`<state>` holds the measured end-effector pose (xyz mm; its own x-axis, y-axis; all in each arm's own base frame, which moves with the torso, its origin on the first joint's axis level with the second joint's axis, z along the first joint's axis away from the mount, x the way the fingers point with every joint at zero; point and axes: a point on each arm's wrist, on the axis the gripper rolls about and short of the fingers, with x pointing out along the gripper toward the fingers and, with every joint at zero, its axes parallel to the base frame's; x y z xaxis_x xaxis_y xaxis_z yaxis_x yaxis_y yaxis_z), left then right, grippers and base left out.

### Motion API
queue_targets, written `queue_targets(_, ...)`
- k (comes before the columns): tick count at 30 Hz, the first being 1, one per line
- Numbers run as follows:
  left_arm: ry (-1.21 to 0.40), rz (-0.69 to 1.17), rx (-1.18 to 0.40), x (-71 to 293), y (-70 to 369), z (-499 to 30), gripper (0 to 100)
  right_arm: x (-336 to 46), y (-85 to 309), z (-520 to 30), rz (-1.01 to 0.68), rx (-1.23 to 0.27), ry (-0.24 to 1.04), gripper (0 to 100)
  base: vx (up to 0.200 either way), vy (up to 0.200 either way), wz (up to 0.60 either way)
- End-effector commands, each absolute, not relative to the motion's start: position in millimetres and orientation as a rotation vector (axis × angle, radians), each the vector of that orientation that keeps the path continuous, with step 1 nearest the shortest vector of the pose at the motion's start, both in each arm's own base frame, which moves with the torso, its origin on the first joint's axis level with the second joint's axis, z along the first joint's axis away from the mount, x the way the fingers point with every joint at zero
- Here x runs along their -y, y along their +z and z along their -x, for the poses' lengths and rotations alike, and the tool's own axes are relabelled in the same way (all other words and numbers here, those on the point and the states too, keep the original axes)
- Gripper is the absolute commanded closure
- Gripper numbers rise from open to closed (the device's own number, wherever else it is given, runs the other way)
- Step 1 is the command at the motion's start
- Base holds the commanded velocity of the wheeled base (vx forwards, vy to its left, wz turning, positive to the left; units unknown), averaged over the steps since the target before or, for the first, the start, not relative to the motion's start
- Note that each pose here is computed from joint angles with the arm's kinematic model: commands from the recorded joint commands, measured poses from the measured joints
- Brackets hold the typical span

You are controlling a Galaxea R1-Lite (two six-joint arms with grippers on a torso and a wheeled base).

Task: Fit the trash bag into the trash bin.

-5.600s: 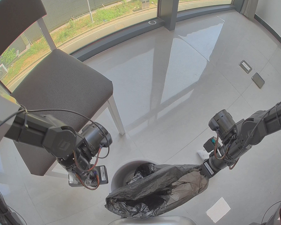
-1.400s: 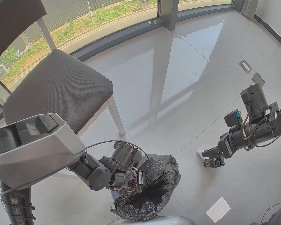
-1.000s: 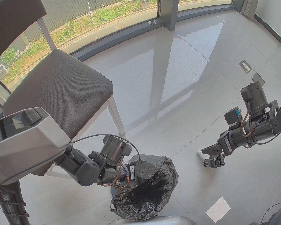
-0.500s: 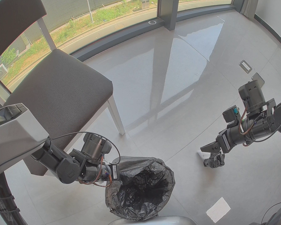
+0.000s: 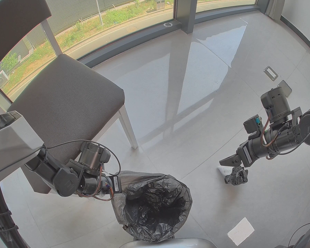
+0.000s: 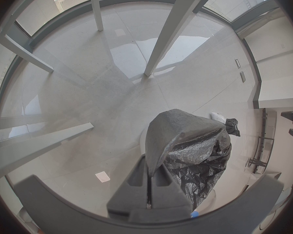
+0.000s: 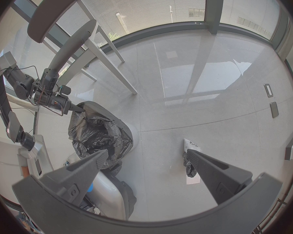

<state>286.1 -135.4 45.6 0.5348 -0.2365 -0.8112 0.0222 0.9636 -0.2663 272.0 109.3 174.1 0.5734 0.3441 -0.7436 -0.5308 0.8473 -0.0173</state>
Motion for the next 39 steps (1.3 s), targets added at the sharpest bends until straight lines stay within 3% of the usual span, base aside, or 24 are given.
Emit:
queue_targets(1,-0.149,0.236,-1.002,134,44,-287,100,-110,174,-272,0.25,-0.814,0.52,0,0.0,0.0,0.0)
queue_targets(4,-0.148,0.235,-1.007,134,43,-286,100,-110,173,-272,0.251,-0.816,0.52,0,0.0,0.0,0.0)
queue_targets(5,-0.148,0.235,-1.007,134,43,-286,0,-110,173,-272,0.251,-0.816,0.52,0,0.0,0.0,0.0)
queue_targets(14,-0.094,0.236,-1.001,121,44,-283,0,-110,174,-272,0.251,-0.809,0.521,0,0.0,0.0,0.0)
queue_targets(20,-0.16,0.21,-0.99,132,58,-259,0,-109,175,-271,0.251,-0.809,0.519,0,0.0,0.0,0.0)
queue_targets(28,-0.228,0.093,-1.072,163,33,-233,0,-112,175,-268,0.258,-0.811,0.532,0,0.0,0.0,0.0)
queue_targets(39,-0.214,-0.029,-1.092,173,8,-239,0,-111,172,-266,0.26,-0.823,0.532,0,0.0,0.0,0.0)
